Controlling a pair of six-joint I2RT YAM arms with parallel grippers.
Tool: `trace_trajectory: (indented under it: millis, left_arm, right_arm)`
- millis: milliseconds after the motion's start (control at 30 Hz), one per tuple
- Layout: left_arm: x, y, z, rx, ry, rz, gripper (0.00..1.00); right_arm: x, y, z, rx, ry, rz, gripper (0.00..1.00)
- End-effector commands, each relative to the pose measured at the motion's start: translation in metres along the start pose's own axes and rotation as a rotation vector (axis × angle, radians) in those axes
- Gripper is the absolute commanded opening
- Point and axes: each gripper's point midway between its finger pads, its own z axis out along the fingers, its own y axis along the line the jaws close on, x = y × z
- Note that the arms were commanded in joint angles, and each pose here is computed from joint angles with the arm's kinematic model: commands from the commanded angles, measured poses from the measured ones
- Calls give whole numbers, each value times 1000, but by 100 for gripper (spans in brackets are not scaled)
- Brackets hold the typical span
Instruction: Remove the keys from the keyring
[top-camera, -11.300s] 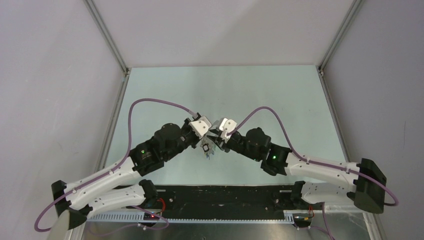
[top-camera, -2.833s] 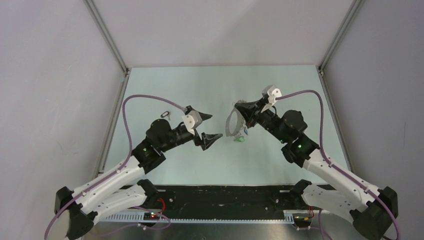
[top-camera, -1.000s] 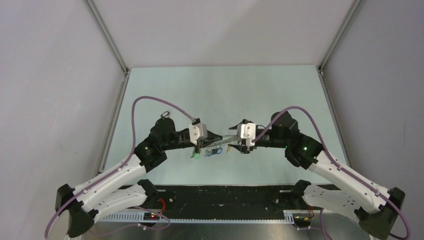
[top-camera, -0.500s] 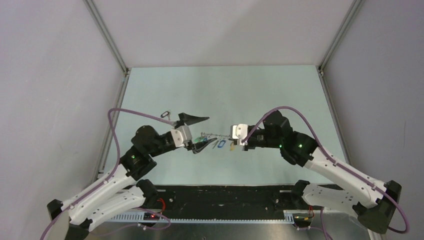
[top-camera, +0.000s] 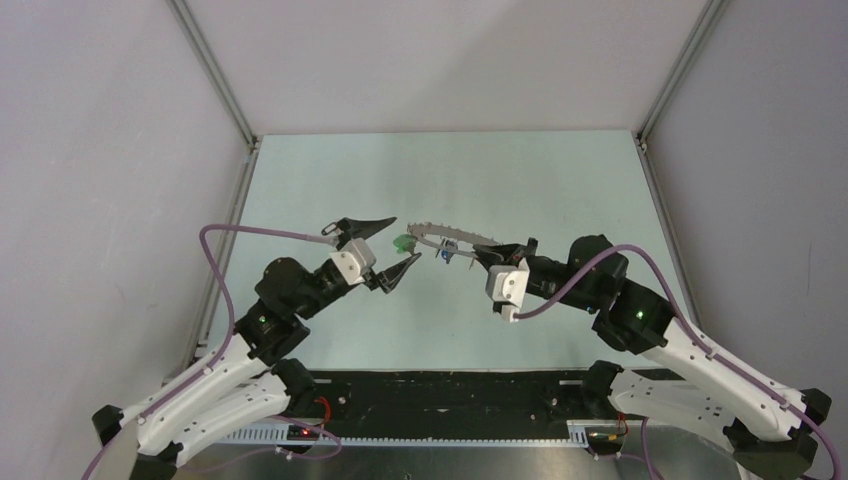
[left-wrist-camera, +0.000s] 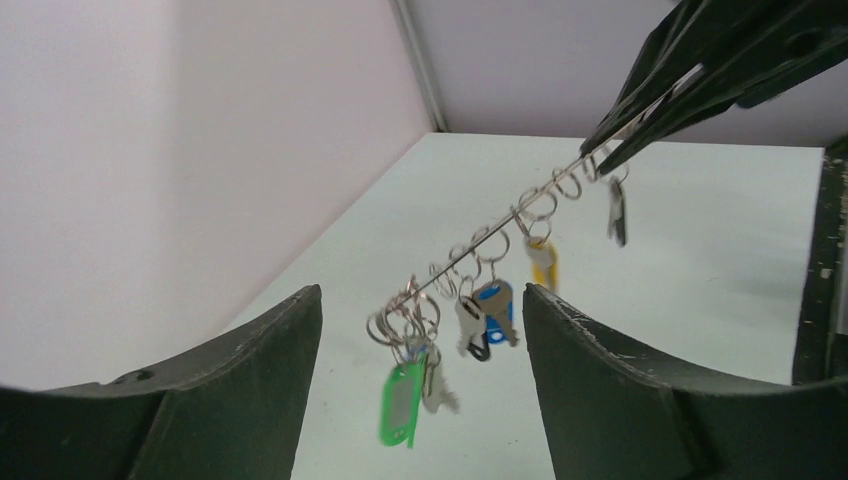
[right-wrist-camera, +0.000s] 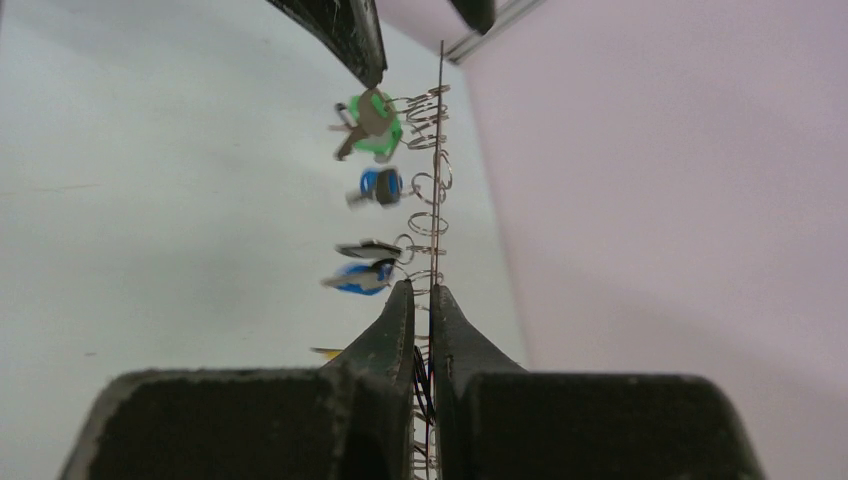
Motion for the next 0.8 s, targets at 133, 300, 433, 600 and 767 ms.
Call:
trace_trajectory:
  millis: [133,300,433,600,767]
  left_arm:
    - [-5,19,-3,-97,-14,39,57]
    - [1,21,-1,-109,5,37,51]
    - [6,19,2,-97,19,30,50]
    - [14,24,4,-128,48,22,47]
    - [17,26,5,-140,58,9,41]
  right_arm:
    - [-46,-67,-18,229,-72,-246,0]
    - [-48,-66,-17,225,-82,-245,0]
    - [-50,-65,-17,222,-91,-245,0]
    - [-54,-63,-18,217,-107,-248,0]
    - [-55,-60,-17,205,-115,-243,0]
